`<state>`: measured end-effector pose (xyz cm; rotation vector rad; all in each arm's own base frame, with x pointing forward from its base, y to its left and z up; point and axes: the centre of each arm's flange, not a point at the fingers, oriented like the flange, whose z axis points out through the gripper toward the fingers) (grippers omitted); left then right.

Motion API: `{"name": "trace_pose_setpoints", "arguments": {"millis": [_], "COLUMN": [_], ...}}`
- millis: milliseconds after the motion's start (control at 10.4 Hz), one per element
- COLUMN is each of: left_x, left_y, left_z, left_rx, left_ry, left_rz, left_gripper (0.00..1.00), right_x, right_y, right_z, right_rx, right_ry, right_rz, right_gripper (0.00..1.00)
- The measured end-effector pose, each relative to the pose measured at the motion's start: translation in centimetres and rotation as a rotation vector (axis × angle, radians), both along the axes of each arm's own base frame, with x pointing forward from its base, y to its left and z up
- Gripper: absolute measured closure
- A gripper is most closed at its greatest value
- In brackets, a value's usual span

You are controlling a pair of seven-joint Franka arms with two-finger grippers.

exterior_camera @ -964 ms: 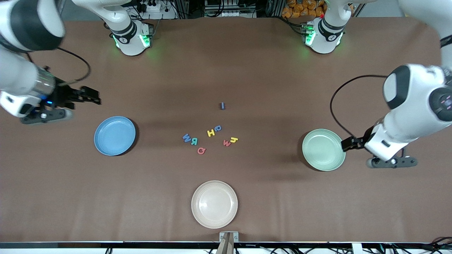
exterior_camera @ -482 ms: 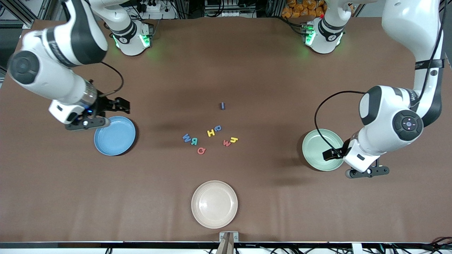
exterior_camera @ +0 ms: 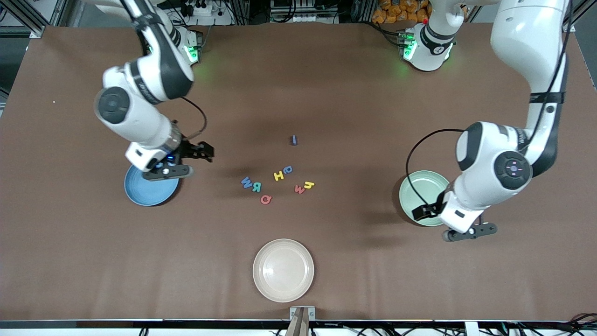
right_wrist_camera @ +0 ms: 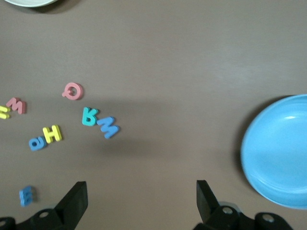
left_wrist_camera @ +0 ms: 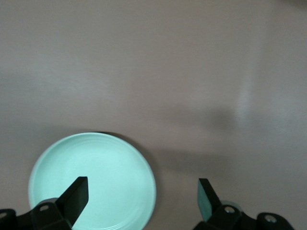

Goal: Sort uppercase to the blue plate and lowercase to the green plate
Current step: 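Lower the right gripper over the letters while the left gripper approaches them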

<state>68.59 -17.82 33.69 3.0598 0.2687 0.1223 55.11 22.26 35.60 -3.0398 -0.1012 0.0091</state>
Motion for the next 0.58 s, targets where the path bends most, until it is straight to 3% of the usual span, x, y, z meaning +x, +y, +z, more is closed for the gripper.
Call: {"name": "trace_pose_setpoints", "arguments": {"millis": [579], "left_x": [-3.4], "left_y": [-8.8], "left_z": [-2.3], "left_rx": [0.001], "left_ry": [0.039], "left_rz": [-0.023], "left_gripper": [0.00], "right_x": [-1.6], "right_y": [6.4], "right_z": [-9.0], "right_rx": [0.010], "right_ry": [-0.076], "right_rz": [-0.020], "right_gripper": [0.01]}}
